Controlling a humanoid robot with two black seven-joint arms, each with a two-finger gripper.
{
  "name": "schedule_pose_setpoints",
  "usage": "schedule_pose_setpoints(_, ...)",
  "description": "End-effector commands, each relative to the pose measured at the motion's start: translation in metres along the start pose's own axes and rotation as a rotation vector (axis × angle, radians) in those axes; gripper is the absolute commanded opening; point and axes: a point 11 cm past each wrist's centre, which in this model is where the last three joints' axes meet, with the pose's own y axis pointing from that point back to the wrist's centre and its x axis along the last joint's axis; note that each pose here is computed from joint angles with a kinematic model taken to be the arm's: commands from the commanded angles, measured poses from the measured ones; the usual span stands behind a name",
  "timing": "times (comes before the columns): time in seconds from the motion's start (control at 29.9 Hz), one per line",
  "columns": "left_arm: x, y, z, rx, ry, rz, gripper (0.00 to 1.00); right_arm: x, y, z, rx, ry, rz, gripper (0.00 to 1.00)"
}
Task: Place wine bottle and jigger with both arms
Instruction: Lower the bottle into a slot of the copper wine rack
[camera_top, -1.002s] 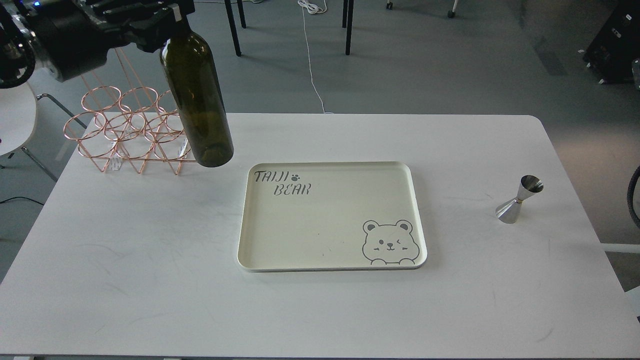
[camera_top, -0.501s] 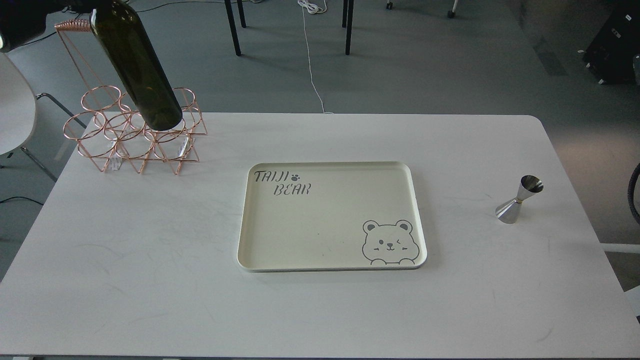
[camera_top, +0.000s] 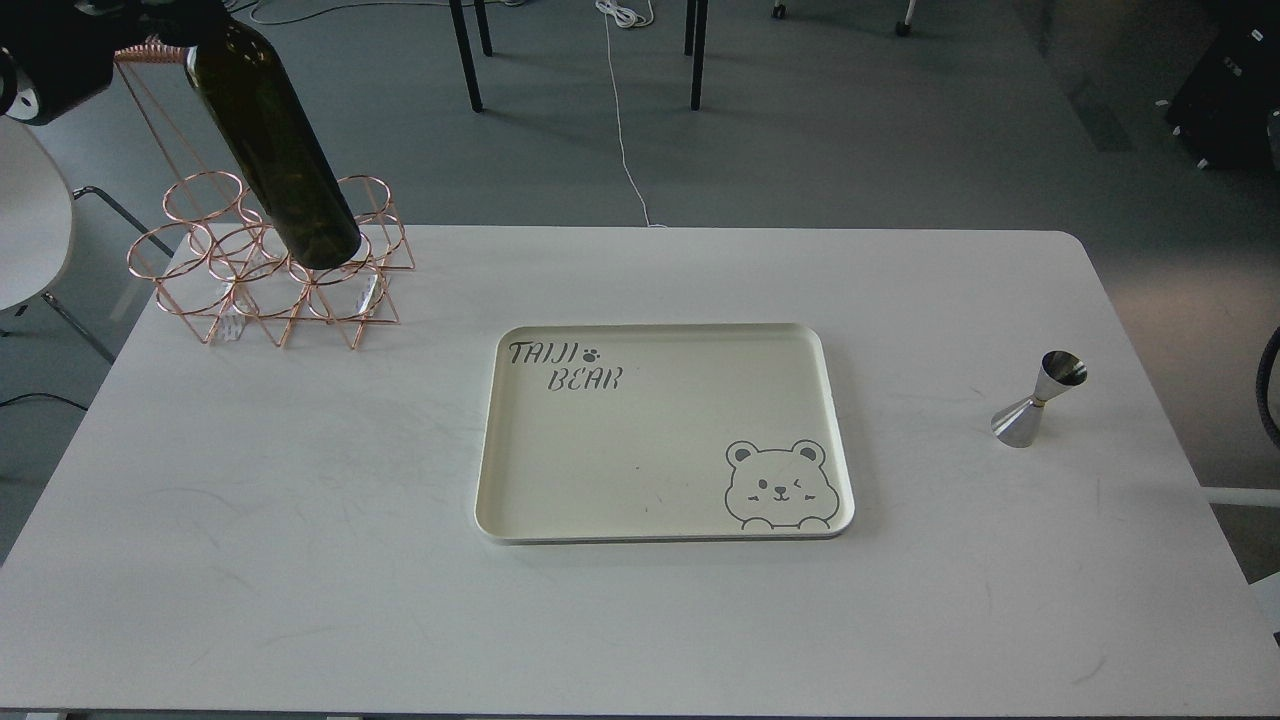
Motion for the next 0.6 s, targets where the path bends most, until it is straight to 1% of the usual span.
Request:
schedule_pose_setpoints(0.0, -0.01, -0.001, -0.005, 0.015, -0.016, -0.006, 0.19, 0.0, 0.0, 0.0, -0.001, 0.0, 0.0, 0.78)
schedule_pose_setpoints(0.33, -0.017, -0.004, -0.005, 0.018, -0.011, -0.015, 0.2, 0.0, 0.0, 0.0, 0.0, 0.0, 0.0, 0.78)
schedule_pose_setpoints(0.57, -0.031, -0.01, 0.003, -0.001, -0.011, -0.042, 0.22, 0.0, 0.0, 0.001, -0.001, 0.0, 0.001, 0.78)
